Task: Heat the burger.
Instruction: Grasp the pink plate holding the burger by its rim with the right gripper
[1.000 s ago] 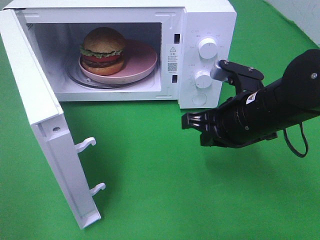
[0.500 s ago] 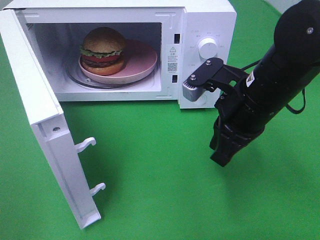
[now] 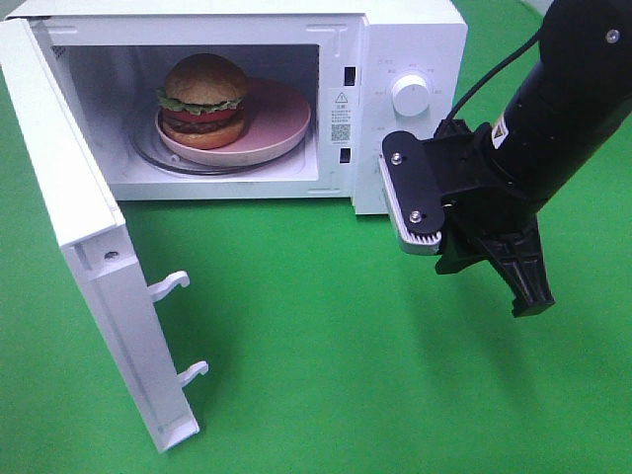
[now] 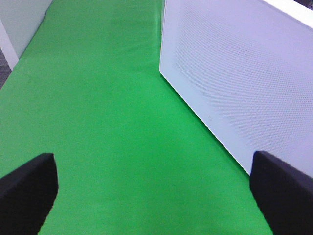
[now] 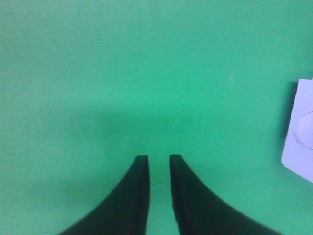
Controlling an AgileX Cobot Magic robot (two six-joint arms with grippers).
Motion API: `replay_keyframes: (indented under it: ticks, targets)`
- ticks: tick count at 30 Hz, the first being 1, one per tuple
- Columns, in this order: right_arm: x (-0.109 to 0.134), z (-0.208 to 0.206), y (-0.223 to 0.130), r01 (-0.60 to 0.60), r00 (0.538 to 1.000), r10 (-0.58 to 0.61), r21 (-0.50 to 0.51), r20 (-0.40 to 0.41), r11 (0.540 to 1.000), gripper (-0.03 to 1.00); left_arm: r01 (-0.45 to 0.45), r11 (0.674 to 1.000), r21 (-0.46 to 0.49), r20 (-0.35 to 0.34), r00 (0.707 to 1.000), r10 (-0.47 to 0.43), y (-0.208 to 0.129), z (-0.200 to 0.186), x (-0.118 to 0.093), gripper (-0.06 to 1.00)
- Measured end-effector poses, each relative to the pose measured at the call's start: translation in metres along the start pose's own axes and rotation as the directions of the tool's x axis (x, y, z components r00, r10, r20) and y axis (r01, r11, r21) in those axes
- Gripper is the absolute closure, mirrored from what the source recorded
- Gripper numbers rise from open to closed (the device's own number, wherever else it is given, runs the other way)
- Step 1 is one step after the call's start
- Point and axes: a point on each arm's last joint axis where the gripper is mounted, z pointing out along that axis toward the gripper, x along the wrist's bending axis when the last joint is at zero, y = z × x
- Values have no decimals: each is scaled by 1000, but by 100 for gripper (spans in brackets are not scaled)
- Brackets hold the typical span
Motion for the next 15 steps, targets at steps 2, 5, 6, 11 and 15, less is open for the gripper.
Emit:
replay_keyframes:
  ticks: [2, 5, 6, 11, 15]
  targets:
    - [-3, 0, 0, 19, 999, -19, 1, 33, 1000, 64, 0, 1000, 0, 0, 1000, 0, 0, 0, 0, -5]
    - [-7, 0, 2, 47, 995, -47, -2, 86, 999, 48, 0, 1000, 0, 0, 1000, 0, 0, 0, 0, -5]
    - [-10, -1, 6, 74, 989, -73, -4, 132, 997, 36, 0, 1000, 0, 0, 1000, 0, 0, 0, 0, -5]
    - [-15, -3, 18, 79, 973, -70, -30, 220, 996, 19, 0, 1000, 0, 0, 1000, 0, 0, 0, 0, -5]
    - [-21, -5, 24, 78, 952, -57, -59, 300, 995, 14, 0, 1000, 0, 0, 1000, 0, 0, 0, 0, -5]
